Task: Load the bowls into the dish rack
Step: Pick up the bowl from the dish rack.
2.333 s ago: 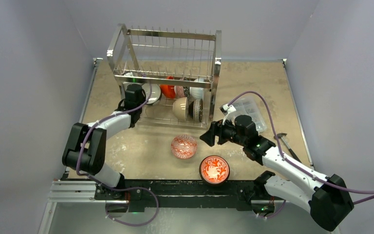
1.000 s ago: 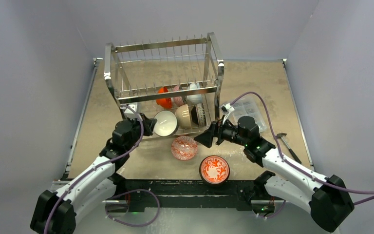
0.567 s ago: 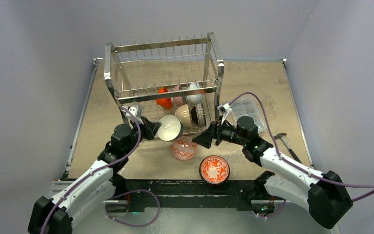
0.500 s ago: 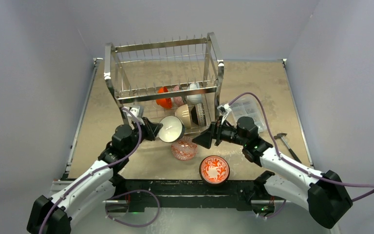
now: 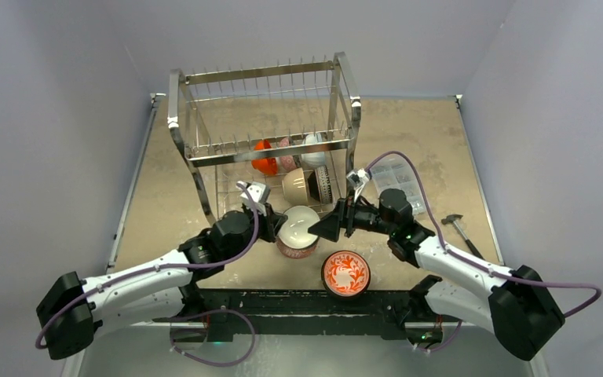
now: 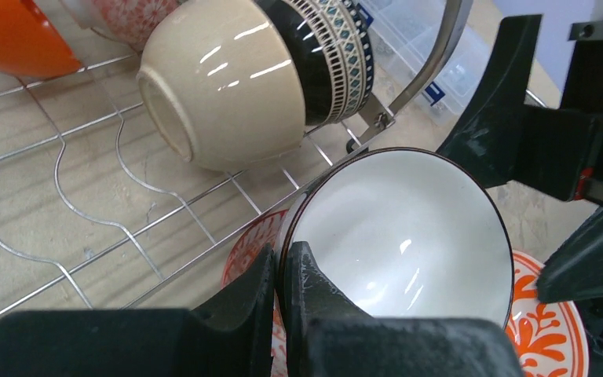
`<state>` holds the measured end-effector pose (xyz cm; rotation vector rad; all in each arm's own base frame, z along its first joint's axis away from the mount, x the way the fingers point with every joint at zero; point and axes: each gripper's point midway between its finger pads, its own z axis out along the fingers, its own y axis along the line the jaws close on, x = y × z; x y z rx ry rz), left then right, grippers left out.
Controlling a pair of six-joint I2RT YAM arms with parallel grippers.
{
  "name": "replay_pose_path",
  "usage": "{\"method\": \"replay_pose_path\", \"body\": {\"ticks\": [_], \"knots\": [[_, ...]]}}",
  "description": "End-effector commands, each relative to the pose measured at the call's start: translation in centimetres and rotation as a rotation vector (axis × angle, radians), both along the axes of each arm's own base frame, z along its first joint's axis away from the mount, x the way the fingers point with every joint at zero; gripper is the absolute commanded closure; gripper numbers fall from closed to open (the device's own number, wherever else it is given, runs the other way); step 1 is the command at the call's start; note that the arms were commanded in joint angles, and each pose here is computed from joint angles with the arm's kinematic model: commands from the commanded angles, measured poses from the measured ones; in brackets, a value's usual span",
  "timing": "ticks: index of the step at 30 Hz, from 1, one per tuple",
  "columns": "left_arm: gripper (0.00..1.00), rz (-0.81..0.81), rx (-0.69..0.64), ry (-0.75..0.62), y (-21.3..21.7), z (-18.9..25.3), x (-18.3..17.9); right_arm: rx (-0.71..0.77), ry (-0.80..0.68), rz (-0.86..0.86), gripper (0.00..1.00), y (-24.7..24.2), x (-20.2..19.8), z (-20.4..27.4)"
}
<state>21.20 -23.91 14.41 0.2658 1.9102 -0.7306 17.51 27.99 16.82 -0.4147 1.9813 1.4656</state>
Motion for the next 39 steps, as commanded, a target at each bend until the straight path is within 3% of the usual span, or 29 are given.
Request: {"method": "replay_pose_path", "body": {"ticks": [1, 5, 11, 15, 18, 20, 24, 30, 39], "knots": [[1.0, 0.081, -0.122, -0.149, -2.3, 7.5, 1.7, 0.016, -0.003, 0.018, 0.07, 0.4, -0.2, 0.0], [1.0, 0.089, -0.1, -0.169, -3.6, 8.1, 1.2, 0.004, 0.01, 0.003, 0.2, 0.3, 0.0, -0.6], [1.0, 0.058, -0.131, -0.169, -4.8, 8.7, 0.7, -0.02, 0.011, -0.025, 0.75, 0.0, 0.3, -1.1], [0.98, 0.056, -0.13, -0.114, -5.2, 8.7, 0.5, -0.032, 0.006, -0.043, 1.0, -0.2, 0.5, -0.8], [0.83, 0.052, -0.115, -0.08, -5.3, 8.4, 0.3, -0.047, -0.011, -0.064, 1.0, -0.4, 0.9, -0.3], [0.61, 0.054, -0.117, -0.039, -5.3, 8.3, 0.0, -0.054, -0.022, -0.077, 1.0, -0.5, 1.1, 0.0], [0.29, 0.047, -0.127, 0.033, -5.1, 8.3, -0.8, -0.061, -0.033, -0.098, 1.0, -0.7, 1.5, 0.7], [0.14, 0.006, -0.142, 0.188, -4.8, 8.8, -2.9, -0.058, -0.074, -0.122, 1.0, -0.8, 2.1, 2.1], [0.06, -0.184, -0.25, 0.417, -7.0, 8.5, -6.0, -0.071, -0.122, -0.108, 1.0, -0.2, 3.1, 3.4]]}}
